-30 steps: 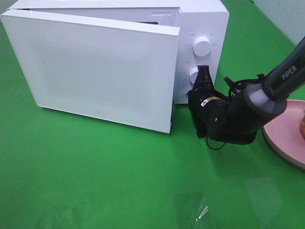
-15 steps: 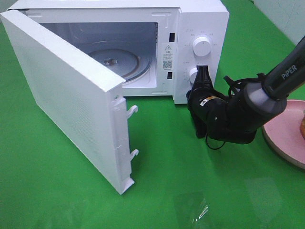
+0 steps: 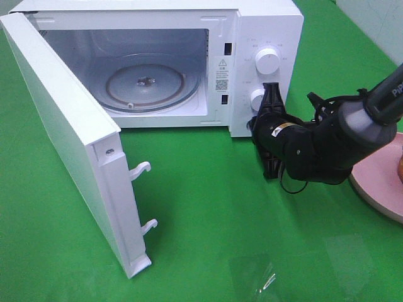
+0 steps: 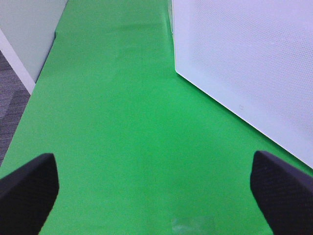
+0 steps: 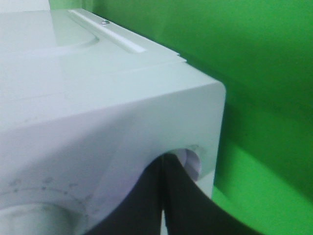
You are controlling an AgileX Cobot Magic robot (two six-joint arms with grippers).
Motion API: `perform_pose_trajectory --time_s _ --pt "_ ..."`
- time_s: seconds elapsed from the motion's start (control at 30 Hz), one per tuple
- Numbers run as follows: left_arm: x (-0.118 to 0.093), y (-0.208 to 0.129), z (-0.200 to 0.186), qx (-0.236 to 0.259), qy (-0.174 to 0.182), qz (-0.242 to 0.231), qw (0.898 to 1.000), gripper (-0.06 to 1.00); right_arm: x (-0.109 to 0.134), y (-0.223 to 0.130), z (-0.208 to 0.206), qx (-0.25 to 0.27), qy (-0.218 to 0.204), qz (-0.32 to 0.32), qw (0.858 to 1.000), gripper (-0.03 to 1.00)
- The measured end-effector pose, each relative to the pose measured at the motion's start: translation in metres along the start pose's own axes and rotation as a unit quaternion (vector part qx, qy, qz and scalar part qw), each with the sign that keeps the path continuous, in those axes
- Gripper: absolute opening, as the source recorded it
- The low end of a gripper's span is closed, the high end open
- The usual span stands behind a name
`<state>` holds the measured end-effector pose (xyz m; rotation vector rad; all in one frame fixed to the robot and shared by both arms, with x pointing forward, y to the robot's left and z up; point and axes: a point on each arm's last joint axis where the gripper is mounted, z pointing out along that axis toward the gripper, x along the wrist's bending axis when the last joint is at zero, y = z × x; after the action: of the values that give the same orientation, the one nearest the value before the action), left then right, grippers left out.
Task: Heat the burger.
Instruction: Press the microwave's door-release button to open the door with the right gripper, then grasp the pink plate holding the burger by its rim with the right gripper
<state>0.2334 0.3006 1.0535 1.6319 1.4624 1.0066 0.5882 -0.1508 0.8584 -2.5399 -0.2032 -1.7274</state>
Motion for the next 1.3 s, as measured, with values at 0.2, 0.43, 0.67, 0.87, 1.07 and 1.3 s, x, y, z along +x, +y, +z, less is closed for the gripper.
perform_pose_trajectory --time_s 0.2,0.43,0.67,0.87,1.07,1.3 --pt "0.0 0.0 0.0 0.0 0.0 0.0 1.0 0.99 0.003 0.003 -0.015 0.027 -0.01 -0.024 0.999 0.02" --pt "0.0 0.0 0.0 0.0 0.0 0.0 1.0 0.99 0.008 0.005 -0.036 0.068 -0.027 -0.063 0.995 0.02" --pt "0.0 0.0 0.0 0.0 0.0 0.0 1.0 0.99 0.008 -0.001 -0.058 0.142 -0.061 -0.155 0.976 0.02" --pt "0.0 0.0 0.0 0.0 0.0 0.0 1.0 0.99 0.022 -0.006 -0.078 0.204 -0.073 -0.297 0.93 0.03" --pt "0.0 0.0 0.0 0.0 0.0 0.0 1.0 0.99 0.028 0.001 -0.096 0.219 -0.125 -0.407 0.878 0.04" --pt "0.0 0.0 0.0 0.0 0.0 0.0 1.0 0.99 0.037 0.014 -0.116 0.227 -0.164 -0.545 0.79 0.05"
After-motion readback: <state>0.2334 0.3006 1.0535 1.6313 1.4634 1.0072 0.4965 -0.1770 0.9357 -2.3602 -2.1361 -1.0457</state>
